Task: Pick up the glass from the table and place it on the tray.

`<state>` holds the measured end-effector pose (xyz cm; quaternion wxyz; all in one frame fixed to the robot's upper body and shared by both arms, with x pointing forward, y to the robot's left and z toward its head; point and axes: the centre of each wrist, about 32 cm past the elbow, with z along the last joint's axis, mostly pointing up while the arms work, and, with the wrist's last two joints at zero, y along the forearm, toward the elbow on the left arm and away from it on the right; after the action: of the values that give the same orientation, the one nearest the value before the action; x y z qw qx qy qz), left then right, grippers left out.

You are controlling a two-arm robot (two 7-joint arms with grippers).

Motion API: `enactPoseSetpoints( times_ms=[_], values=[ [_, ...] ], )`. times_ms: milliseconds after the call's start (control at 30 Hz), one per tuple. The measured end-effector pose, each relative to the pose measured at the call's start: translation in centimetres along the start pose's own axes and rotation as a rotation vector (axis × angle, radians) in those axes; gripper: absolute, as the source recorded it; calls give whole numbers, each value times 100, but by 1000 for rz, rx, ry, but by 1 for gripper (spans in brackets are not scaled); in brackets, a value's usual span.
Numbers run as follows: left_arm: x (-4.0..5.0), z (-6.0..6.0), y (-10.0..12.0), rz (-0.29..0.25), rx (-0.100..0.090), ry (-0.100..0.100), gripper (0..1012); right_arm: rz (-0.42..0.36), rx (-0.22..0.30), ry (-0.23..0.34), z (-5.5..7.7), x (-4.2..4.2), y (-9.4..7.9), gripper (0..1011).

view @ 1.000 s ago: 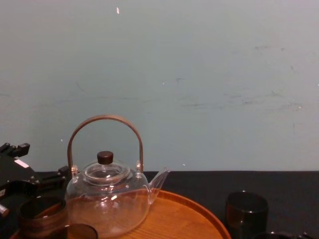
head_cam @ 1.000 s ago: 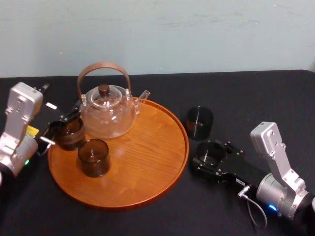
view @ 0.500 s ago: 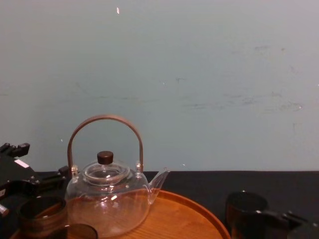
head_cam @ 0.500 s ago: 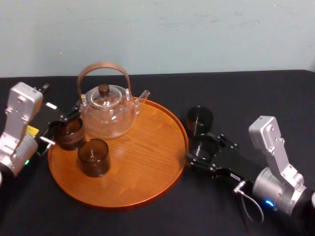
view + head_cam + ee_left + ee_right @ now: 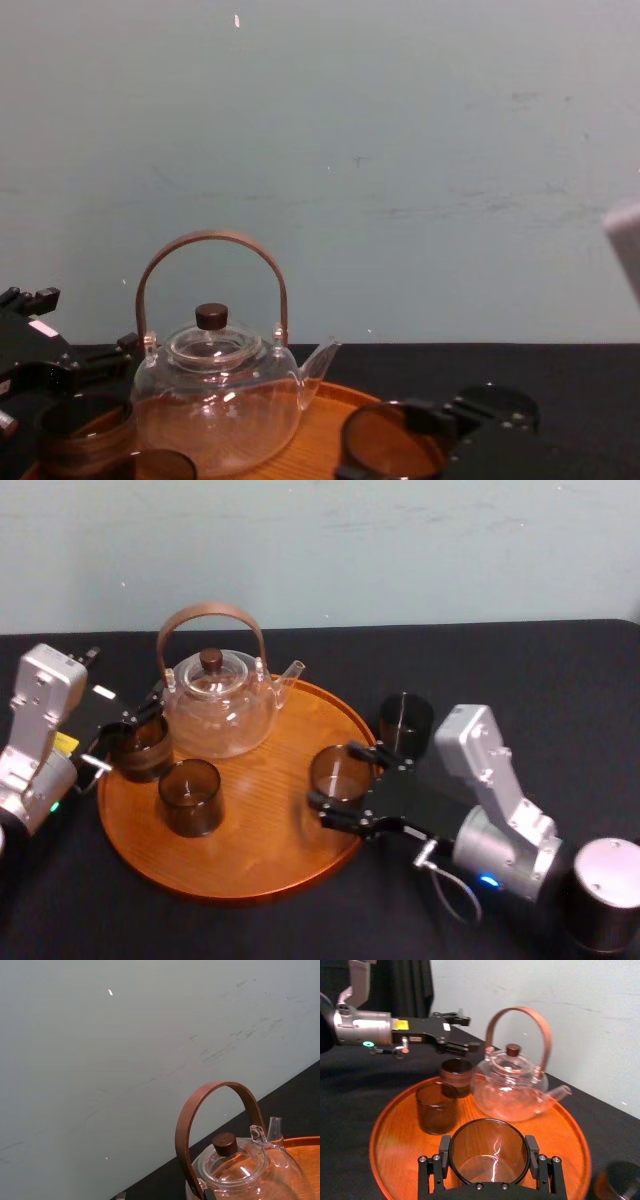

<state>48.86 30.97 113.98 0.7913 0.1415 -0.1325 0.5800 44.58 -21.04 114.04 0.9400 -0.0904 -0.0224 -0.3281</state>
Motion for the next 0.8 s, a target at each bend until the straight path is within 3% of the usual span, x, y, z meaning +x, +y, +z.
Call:
enactPoseSetpoints(
  times_ms=[367, 800],
  values=[
    [0, 0, 0, 0, 0, 0, 1001, 60, -2, -7, 9, -85, 284, 905],
    [0, 0, 0, 0, 0, 0, 1001, 67, -35, 6, -76, -80, 357, 905]
  ],
)
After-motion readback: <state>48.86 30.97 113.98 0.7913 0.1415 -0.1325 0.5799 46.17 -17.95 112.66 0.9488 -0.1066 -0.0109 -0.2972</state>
